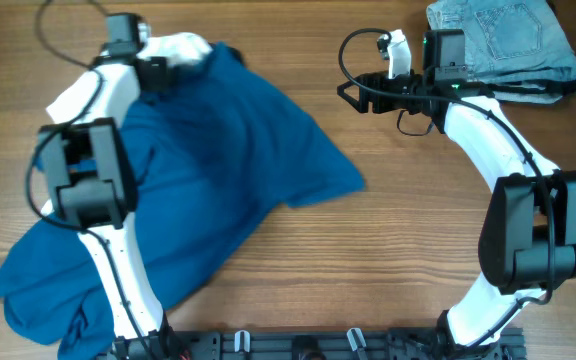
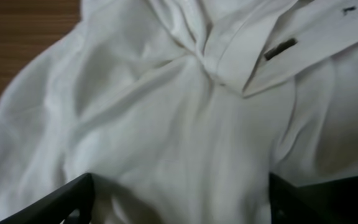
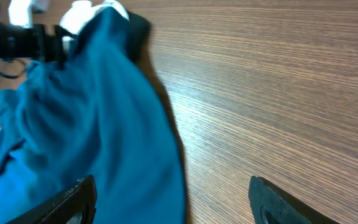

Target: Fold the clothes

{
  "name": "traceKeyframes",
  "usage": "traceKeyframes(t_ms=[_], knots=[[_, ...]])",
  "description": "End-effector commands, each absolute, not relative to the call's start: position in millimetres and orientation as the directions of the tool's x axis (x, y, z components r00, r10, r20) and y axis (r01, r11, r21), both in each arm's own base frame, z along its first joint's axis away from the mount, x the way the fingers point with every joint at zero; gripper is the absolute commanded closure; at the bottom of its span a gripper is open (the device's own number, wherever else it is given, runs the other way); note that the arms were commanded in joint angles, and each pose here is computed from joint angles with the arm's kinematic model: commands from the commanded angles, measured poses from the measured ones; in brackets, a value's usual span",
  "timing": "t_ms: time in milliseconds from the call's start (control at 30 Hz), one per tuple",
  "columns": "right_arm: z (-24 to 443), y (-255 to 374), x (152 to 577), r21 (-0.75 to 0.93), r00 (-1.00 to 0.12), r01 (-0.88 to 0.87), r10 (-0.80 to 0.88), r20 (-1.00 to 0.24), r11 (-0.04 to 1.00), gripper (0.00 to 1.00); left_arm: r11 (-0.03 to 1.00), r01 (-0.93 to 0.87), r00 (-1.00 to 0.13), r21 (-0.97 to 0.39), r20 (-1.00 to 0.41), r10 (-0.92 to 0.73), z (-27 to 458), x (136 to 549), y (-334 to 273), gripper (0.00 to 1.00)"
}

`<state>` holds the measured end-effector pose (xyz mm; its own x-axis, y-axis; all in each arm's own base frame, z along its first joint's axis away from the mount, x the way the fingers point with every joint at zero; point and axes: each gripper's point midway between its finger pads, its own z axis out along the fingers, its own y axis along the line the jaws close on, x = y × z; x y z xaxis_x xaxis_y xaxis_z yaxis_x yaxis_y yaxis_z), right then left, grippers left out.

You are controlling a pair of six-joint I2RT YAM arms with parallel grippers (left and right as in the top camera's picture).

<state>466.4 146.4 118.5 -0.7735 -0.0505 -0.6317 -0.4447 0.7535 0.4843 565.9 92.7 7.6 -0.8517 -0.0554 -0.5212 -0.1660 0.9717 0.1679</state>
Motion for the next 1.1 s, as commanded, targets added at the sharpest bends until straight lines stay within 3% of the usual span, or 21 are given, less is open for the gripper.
traceKeyframes(t_ms=[0, 100, 200, 300, 400, 500, 567, 700, 867, 1067], knots=[[116, 143, 473, 0.447, -0.763, -0.446, -0.068, -0.643, 0.775, 0.21, 0.854, -0.340, -0.922, 0.394, -0.320, -0.219, -59, 482, 227, 0.09], [116, 143, 473, 0.447, -0.762, -0.447, -0.068, -0.644, 0.775, 0.21, 0.808, -0.436, -0.892, 0.395, -0.308, -0.331, -59, 448, 282, 0.04], [118, 143, 475, 0.443, -0.754, -0.452, -0.067, -0.653, 0.774, 0.21, 0.785, -0.481, -0.866, 0.391, -0.352, -0.355, -35, 445, 301, 0.01], [116, 143, 473, 0.448, -0.763, -0.446, -0.068, -0.642, 0.775, 0.21, 0.767, -0.520, -0.818, 0.376, -0.478, -0.320, 36, 464, 302, 0.00], [116, 143, 473, 0.448, -0.763, -0.447, -0.068, -0.643, 0.775, 0.21, 0.765, -0.567, -0.701, 0.305, -0.667, -0.254, 147, 480, 293, 0.00], [117, 143, 473, 0.450, -0.762, -0.448, -0.065, -0.645, 0.773, 0.21, 0.902, -0.418, -0.636, 0.109, -0.744, -0.205, 203, 498, 239, 0.02], [116, 143, 473, 0.451, -0.762, -0.447, -0.065, -0.644, 0.773, 0.21, 0.954, -0.300, -0.652, 0.010, -0.732, -0.198, 192, 511, 206, 0.04], [114, 143, 471, 0.453, -0.770, -0.439, -0.066, -0.635, 0.776, 0.26, 0.968, -0.251, -0.728, -0.005, -0.658, -0.192, 138, 523, 187, 0.10], [115, 143, 472, 0.452, -0.769, -0.440, -0.065, -0.636, 0.776, 0.27, 0.974, -0.226, -0.786, -0.024, -0.587, -0.197, 61, 537, 180, 0.10], [115, 143, 472, 0.450, -0.766, -0.441, -0.065, -0.639, 0.776, 0.27, 0.982, -0.178, -0.789, -0.059, -0.588, -0.178, 32, 552, 163, 0.15]])
